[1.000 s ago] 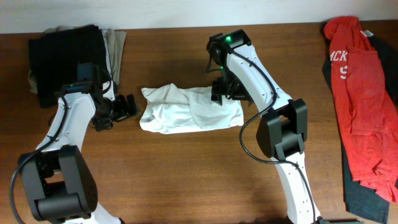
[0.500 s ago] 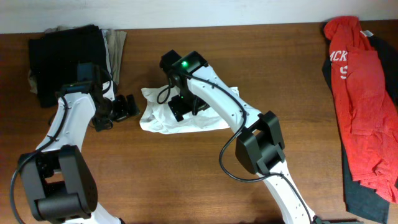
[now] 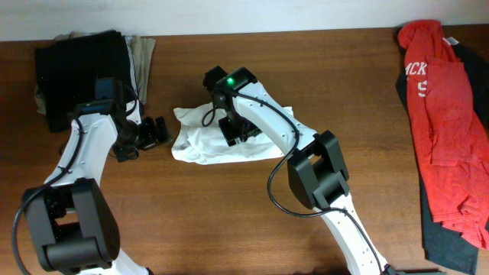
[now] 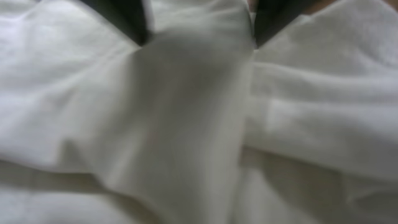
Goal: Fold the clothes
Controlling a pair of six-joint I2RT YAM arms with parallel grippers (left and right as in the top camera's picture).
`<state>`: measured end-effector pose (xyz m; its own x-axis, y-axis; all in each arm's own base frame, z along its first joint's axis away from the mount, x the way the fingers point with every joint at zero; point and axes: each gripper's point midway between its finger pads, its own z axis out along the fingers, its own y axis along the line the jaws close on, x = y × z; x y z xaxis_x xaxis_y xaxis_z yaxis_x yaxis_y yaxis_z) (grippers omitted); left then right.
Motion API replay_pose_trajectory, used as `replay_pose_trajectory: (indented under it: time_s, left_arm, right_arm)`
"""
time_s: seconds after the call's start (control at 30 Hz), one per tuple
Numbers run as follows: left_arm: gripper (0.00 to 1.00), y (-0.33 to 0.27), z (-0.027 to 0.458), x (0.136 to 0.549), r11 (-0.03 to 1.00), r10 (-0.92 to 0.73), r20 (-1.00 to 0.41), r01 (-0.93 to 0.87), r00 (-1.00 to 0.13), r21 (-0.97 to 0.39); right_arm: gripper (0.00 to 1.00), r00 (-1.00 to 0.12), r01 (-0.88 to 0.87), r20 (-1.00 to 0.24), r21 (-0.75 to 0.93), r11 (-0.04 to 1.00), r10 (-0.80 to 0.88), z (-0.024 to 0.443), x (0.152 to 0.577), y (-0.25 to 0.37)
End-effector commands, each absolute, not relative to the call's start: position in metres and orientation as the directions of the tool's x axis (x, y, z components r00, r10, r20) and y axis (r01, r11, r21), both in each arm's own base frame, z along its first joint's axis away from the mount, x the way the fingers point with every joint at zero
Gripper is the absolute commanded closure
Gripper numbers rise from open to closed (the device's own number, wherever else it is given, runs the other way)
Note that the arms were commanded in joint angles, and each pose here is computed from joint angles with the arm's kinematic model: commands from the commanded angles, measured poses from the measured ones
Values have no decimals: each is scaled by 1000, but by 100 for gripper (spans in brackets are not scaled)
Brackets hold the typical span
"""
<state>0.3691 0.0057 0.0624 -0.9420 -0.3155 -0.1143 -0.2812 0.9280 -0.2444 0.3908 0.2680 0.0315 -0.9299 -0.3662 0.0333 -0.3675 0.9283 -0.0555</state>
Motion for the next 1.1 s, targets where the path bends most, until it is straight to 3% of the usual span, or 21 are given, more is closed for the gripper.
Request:
replay_pose_trajectory:
  time_s: [0.0, 0.03, 0.2, 0.47, 0.73, 0.83, 0.87, 0.9, 0.97, 1.07]
  left_arm:
    - [1, 8, 71, 372, 928, -323, -140, -284, -936, -243]
    - [1, 8, 71, 372, 928, -323, -140, -284, -936, -243]
    - [1, 9, 71, 372, 928, -323, -141, -284, -936, -242]
    - [1, 9, 71, 372, 928, -323, -141, -284, -936, -242]
    - [1, 8, 71, 372, 928, -323, -140, -284, -936, -242]
    - [1, 8, 71, 372, 928, -323, -140, -284, -936, -243]
    - [1, 9, 71, 372, 928, -323, -140, -284, -936, -242]
    - [1, 8, 71, 372, 928, -323, -140, -284, -936, -243]
    - [1, 8, 71, 372, 927, -323, -139, -284, -936, -243]
    - [1, 4, 72, 371, 924, -321, -131, -279, -938, -262]
  right_arm:
    - [82, -955, -296, 24, -149, 943, -296, 23, 402, 249]
    - [96, -960, -278, 20, -157, 948, -278, 26, 404, 242]
    - [96, -989, -146, -1, -184, 972, -149, 66, 424, 194]
    - [96, -989, 131, 46, -199, 971, 143, 95, 445, 60]
    - [96, -892, 452, -120, -195, 870, 437, 164, 438, -89]
    - [86, -844, 534, -163, -184, 825, 511, 185, 422, -137]
    - [77, -835, 550, -151, -189, 814, 529, 181, 419, -147]
    - [58, -830, 558, -140, -193, 807, 541, 178, 416, -153]
    - [1, -822, 569, -113, -202, 797, 558, 167, 410, -160]
    - [1, -823, 567, -93, -196, 800, 560, 164, 408, -156]
